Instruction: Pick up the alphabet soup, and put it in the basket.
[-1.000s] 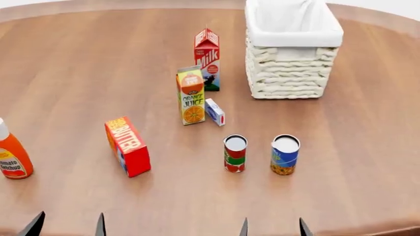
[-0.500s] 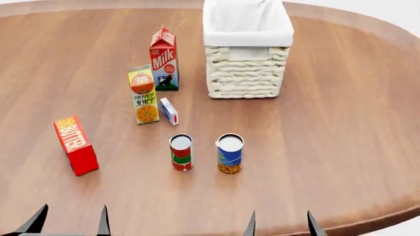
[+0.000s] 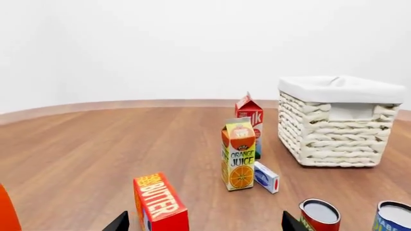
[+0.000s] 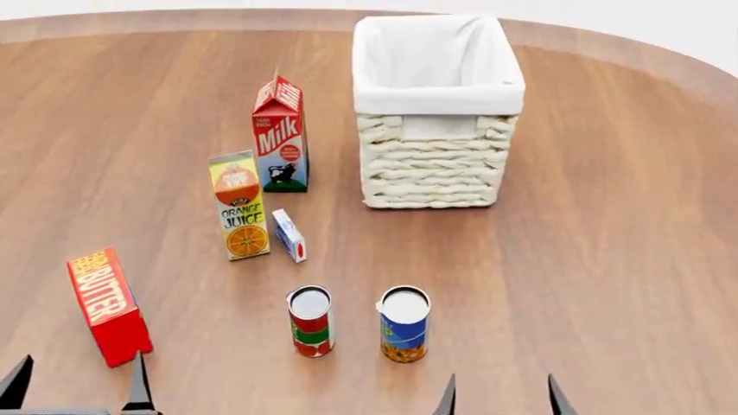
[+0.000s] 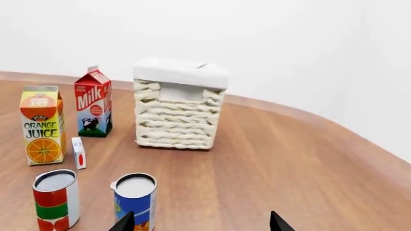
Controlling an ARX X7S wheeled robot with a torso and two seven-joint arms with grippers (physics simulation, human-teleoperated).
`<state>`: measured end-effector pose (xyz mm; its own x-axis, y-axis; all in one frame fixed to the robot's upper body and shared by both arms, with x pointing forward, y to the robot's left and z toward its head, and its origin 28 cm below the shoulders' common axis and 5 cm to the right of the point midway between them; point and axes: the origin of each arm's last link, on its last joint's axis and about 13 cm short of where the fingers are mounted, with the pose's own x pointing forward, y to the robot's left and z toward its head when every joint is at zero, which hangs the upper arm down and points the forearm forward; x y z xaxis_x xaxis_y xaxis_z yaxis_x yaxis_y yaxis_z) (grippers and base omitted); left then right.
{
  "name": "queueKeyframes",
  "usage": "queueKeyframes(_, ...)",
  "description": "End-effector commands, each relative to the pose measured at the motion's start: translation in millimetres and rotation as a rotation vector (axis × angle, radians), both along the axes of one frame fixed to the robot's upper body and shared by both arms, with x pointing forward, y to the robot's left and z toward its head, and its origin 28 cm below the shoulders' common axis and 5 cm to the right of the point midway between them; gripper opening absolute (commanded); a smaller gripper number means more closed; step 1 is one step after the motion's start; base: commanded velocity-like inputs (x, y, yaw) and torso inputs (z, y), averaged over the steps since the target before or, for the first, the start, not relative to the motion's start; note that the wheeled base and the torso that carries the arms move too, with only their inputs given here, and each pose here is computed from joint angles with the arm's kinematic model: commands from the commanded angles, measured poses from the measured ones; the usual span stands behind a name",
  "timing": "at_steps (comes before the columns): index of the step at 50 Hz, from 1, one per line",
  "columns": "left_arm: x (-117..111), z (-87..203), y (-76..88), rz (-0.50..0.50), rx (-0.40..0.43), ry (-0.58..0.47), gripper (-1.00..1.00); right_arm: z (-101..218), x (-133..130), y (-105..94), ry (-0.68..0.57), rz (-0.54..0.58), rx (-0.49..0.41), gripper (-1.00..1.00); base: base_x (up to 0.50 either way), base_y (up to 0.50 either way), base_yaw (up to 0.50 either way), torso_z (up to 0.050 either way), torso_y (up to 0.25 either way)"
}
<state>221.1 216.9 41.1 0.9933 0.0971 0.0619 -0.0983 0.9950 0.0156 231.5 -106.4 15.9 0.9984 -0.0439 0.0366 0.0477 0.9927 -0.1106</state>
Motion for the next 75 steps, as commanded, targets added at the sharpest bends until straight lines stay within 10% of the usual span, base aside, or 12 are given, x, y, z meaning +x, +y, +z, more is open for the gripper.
queueKeyframes(1, -7.4, 2.9, 2.4, -0.001, -0.003, -0.016, 1.00, -0.8, -3.8, 1.0, -0.025, -0.039, 0.029, 1.00, 0.00, 0.00, 0.00, 0.000, 0.000)
queueKeyframes(75, -12.8, 9.6, 4.0, 0.020, 0.039, -0.042, 1.00, 3.0, -2.5, 0.6, -0.014, -0.088, 0.039, 1.00, 0.23, 0.08, 0.00, 0.000, 0.000)
